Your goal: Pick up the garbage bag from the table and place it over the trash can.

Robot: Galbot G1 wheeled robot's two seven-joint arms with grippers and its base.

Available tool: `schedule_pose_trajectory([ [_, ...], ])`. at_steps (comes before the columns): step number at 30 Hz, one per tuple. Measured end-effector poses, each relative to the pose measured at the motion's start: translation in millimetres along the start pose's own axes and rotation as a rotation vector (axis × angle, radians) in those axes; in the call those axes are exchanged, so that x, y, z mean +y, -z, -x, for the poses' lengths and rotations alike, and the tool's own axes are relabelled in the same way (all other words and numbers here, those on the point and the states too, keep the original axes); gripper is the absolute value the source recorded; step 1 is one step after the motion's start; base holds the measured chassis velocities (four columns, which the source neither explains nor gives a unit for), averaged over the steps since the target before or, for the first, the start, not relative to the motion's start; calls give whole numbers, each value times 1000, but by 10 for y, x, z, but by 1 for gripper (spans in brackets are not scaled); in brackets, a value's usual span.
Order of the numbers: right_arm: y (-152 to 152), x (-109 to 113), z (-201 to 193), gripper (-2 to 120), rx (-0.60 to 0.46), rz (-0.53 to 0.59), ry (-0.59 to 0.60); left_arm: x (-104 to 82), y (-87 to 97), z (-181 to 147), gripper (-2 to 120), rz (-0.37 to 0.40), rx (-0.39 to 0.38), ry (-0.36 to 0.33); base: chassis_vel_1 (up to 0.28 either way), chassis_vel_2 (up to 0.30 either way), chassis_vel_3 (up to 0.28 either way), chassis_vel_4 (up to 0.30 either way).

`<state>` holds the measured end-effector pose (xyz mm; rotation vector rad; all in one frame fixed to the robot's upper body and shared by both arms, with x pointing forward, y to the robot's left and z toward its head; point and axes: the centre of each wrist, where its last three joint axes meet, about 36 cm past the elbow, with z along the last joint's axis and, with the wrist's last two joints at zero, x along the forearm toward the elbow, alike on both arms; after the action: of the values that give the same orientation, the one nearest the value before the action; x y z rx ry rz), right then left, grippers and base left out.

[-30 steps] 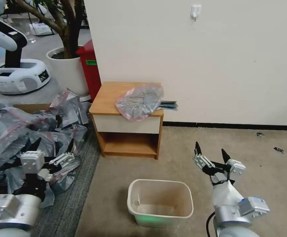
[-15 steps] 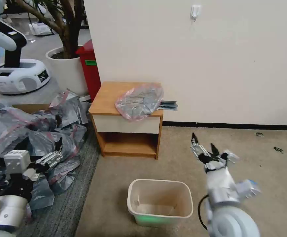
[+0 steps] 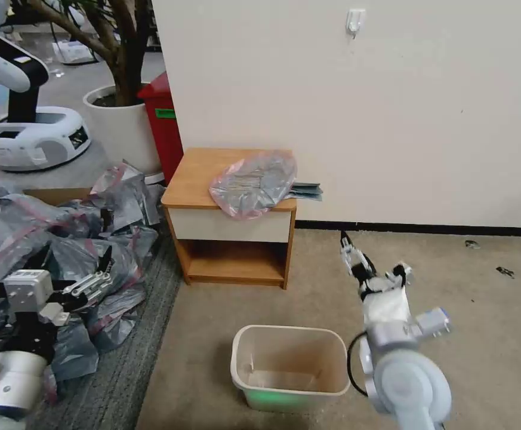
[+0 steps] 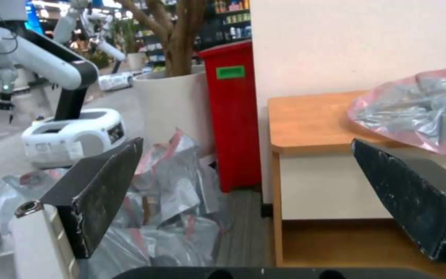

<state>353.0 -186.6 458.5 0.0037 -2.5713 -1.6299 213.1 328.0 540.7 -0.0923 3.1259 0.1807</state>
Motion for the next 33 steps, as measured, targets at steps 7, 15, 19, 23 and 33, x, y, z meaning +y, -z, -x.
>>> schedule_pose_trajectory([
  [7,18,99,742,100,67,283,-33,15,5,-3,100,10,1,2,0,0,0,0],
  [15,11,88,1301,100,70,298,-71,13,-9,-23,100,9,6,13,0,0,0,0],
  [19,20,127,1650,100,83,305,-75,17,-12,-30,100,11,10,13,0,0,0,0],
  [23,6,106,1764,100,86,299,-93,2,-26,-40,100,18,15,10,0,0,0,0],
  [33,-24,75,1893,99,97,292,-110,-2,-48,-74,100,46,15,2,0,0,0,0],
])
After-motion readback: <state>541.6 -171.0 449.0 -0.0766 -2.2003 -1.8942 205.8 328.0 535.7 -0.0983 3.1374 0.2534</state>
